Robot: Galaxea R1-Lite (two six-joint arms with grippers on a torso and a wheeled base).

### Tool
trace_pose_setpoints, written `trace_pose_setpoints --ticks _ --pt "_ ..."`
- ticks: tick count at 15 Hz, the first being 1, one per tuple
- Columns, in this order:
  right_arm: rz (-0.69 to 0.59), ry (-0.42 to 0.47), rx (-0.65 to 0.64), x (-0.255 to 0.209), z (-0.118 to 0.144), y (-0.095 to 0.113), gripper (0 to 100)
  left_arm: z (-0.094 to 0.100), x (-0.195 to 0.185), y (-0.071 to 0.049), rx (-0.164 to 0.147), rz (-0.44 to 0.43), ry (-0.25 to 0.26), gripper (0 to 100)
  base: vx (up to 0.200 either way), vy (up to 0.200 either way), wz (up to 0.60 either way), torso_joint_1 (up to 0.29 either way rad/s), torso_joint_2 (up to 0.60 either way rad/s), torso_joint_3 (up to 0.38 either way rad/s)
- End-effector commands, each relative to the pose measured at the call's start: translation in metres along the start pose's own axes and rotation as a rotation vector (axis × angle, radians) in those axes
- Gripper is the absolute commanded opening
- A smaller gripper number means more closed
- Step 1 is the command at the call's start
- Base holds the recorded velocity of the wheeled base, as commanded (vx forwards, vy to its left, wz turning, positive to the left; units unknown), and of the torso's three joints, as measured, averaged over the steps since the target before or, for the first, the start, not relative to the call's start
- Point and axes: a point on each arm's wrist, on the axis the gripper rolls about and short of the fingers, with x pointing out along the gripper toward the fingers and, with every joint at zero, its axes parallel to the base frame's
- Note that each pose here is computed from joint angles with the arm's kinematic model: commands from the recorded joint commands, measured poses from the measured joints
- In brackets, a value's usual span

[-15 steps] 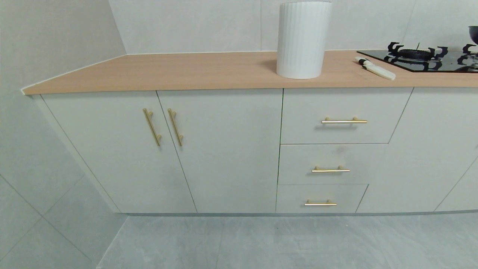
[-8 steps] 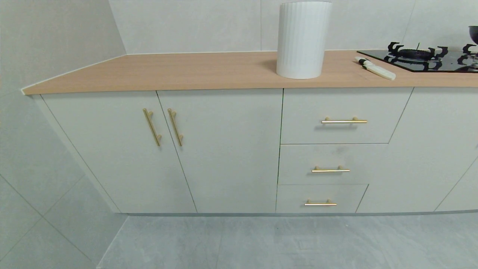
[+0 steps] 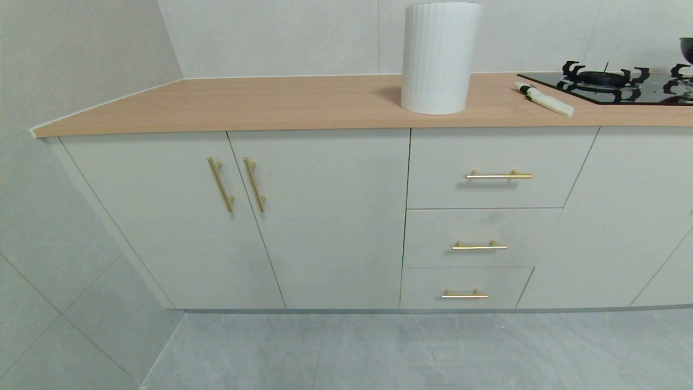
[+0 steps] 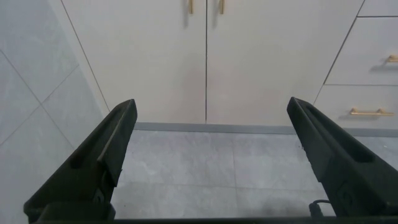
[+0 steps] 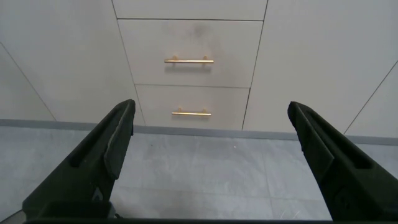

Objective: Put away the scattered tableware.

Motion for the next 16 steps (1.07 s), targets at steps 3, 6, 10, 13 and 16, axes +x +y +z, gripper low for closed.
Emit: trace_pose_setpoints --ticks 3,6,10,13,16 --pt "0.000 0.004 0.000 0.0002 -0.0001 0.0000 100 0.0000 0.0000 0.0000 -0.001 0.000 0.000 100 0.000 0.000 0.00 0.000 0.00 0.000" --pt "-0.002 0.004 0.003 0.0002 -0.0001 -0.0001 100 0.0000 0.0000 0.0000 0.000 0.000 0.000 100 0.000 0.000 0.00 0.000 0.00 0.000" --pt "0.000 0.002 0.002 0.0002 0.0001 0.0000 100 0.0000 0.0000 0.0000 -0.003 0.000 0.000 100 0.000 0.000 0.00 0.000 0.00 0.000" --pt "0.000 0.004 0.002 0.0002 -0.0001 0.0000 100 0.0000 0.0000 0.0000 -0.009 0.000 0.000 100 0.067 0.000 0.00 0.002 0.00 -0.002" --pt "-0.002 0.004 0.003 0.0002 -0.0001 -0.0001 100 0.0000 0.0000 0.0000 -0.009 0.000 0.000 100 0.200 0.000 0.00 0.006 0.00 -0.001"
